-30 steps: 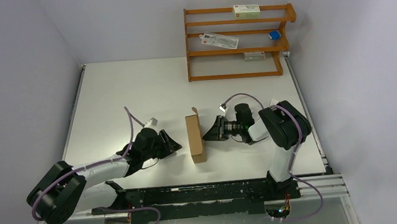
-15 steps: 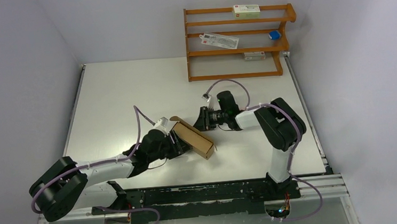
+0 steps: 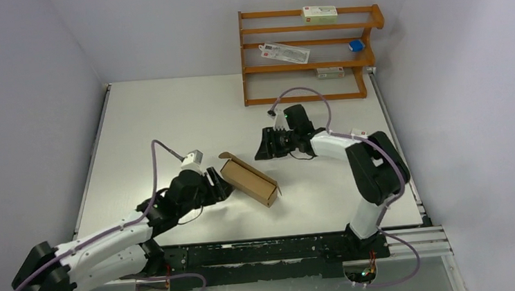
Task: Fold the paper box
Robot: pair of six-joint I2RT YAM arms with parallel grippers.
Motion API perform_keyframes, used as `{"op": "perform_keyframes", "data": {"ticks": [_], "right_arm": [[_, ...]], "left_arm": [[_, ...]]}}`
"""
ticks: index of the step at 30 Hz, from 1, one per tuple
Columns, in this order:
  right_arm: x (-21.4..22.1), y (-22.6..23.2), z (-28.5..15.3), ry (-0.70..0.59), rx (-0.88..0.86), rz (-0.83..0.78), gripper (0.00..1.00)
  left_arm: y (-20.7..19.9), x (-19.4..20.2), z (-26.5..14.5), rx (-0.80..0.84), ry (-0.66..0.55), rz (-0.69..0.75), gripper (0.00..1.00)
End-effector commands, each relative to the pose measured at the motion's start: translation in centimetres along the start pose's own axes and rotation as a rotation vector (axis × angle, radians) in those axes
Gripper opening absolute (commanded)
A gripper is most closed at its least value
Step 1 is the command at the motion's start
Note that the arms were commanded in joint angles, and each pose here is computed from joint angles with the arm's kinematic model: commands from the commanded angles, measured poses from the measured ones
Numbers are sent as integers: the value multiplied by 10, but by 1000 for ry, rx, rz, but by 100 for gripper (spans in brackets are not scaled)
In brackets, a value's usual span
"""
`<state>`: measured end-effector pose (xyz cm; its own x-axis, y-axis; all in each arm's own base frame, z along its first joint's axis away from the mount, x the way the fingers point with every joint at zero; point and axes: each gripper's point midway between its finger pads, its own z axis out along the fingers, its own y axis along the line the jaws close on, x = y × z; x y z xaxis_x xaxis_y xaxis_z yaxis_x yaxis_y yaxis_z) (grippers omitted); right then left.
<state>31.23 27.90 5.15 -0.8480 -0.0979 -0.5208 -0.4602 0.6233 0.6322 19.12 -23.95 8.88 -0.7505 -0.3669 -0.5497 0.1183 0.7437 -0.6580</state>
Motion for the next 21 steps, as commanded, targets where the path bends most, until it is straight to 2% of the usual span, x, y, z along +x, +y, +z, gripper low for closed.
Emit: {"op": "perform_keyframes", "data": {"ticks": [1,4,7,11,14,19,21], "right_arm": [[-16,-9,-37,-50,185,-66,54],[-23,-2,-64,-94,251,-80,60],[-24,3,-90,-124,323,-94,66],[-18,20,-118,-139,367,-124,72],[-9,40,-128,-129,378,-186,80],[1,82,-124,-91,386,-400,97],[3,91,-118,-67,399,-481,100]], "left_arm": [[15,-36,-29,-150,-91,148,63],[7,-65,-45,-172,-142,236,70],[-3,-89,-51,-190,-143,344,74],[-12,-114,-40,-203,-60,491,76],[-18,-124,-33,-198,4,560,76],[-18,-135,-30,-194,-3,560,79],[-11,-145,-32,-200,-24,539,79]]}}
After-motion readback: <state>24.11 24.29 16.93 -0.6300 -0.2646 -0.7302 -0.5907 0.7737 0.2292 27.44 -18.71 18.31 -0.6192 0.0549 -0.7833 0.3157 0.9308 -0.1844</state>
